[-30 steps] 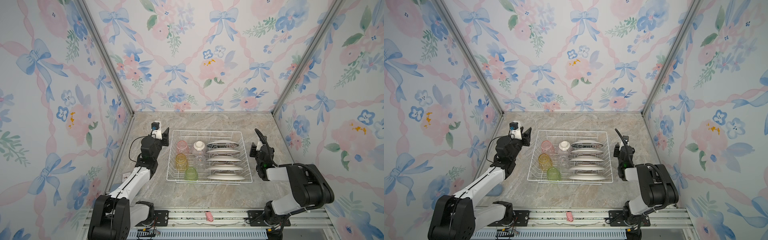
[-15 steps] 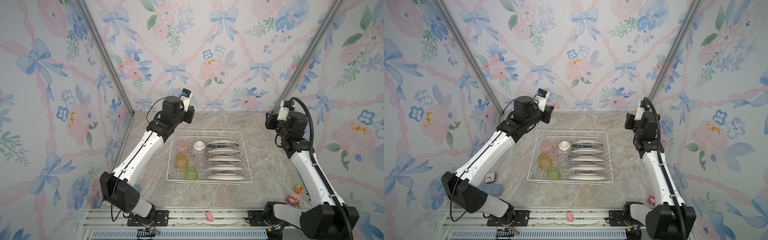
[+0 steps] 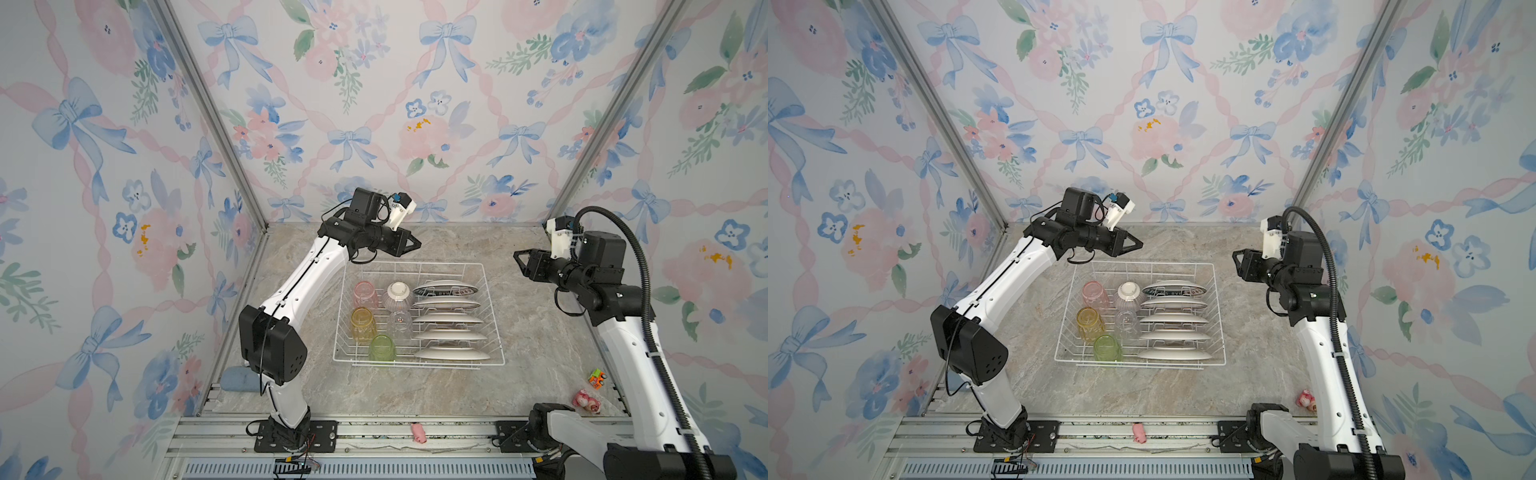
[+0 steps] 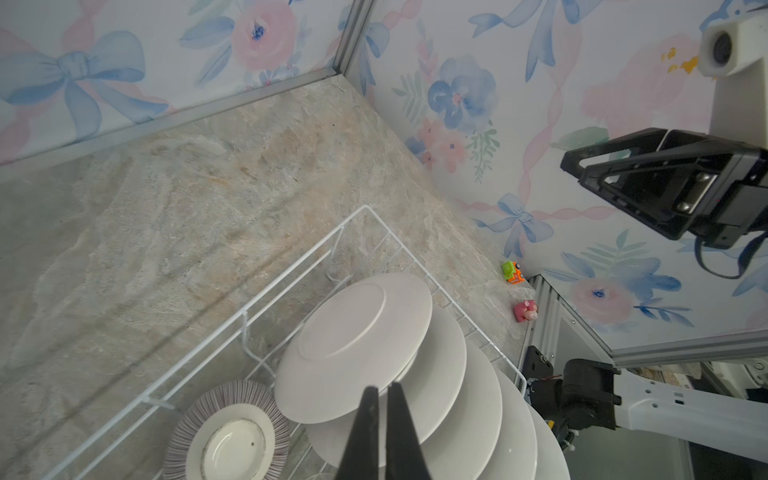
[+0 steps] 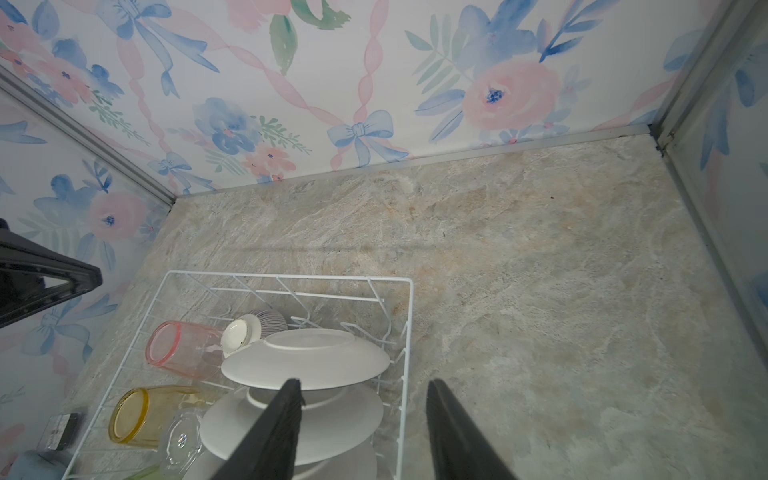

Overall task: Unload the mixed dishes from the dish rack
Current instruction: 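Raise the left arm over the rack while the right arm lifts toward the plates, then lower the left gripper onto the rim of the green-rimmed plate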

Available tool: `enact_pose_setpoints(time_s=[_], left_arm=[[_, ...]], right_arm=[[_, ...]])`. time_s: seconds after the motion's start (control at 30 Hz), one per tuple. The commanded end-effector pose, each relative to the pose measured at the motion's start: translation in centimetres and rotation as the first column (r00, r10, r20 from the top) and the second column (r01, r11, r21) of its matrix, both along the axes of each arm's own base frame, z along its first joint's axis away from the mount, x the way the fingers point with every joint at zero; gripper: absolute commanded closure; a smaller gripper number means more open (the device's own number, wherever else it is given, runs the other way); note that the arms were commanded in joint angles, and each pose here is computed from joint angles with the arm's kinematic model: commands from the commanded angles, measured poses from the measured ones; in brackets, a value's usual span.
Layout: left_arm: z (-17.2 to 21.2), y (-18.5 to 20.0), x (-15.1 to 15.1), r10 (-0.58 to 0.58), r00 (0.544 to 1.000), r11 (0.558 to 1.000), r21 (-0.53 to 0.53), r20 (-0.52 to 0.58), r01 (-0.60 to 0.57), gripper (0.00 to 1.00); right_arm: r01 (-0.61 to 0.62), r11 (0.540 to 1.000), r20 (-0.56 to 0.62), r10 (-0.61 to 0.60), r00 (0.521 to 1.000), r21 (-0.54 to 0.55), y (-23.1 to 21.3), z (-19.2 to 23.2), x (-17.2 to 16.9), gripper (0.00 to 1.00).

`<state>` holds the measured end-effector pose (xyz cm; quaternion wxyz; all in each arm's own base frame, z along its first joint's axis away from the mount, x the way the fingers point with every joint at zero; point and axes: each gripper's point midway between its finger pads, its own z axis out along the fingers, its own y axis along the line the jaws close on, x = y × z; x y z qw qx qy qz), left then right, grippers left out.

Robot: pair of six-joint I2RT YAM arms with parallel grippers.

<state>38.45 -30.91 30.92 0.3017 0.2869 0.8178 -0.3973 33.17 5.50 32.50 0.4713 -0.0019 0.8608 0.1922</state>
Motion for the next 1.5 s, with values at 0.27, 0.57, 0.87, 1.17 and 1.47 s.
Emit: enact_pose_setpoints(time_s=[0.27, 0.57, 0.87, 1.17, 1.47], left_arm=[[0.8, -2.6, -2.0, 0.045, 0.999, 0.998, 0.053, 0.007, -0.045, 1.00], [-0.3, -5.8, -3.5, 0.092, 0.962, 0.896, 0.401, 0.258, -0.193, 1.00], [-4.8, -7.2, -4.3, 0.072, 0.965, 0.750, 0.624, 0.253, -0.219, 1.00], [-3.3, -7.1, -5.4, 0.023, 0.963, 0.768, 0.611, 0.269, -0.189, 1.00], [-5.0, -7.9, -5.5, -0.065, 0.967, 0.754, 0.647, 0.247, -0.115, 1.00]], right_arm=[[-0.136, 0.991, -0.120, 0.137, 0.983, 0.016, 4.8, -2.9, -2.4, 0.55], [-0.181, 0.983, -0.166, 0.173, 0.971, -0.032, 6.2, -4.7, -4.1, 0.54], [-0.213, 0.975, -0.179, 0.198, 0.964, -0.068, 6.8, -4.6, -5.4, 0.55], [-0.174, 0.980, -0.203, 0.152, 0.967, -0.098, 5.9, -5.6, -6.2, 0.65], [-0.133, 0.983, -0.271, 0.094, 0.958, -0.129, 5.1, -7.0, -5.6, 1.00]])
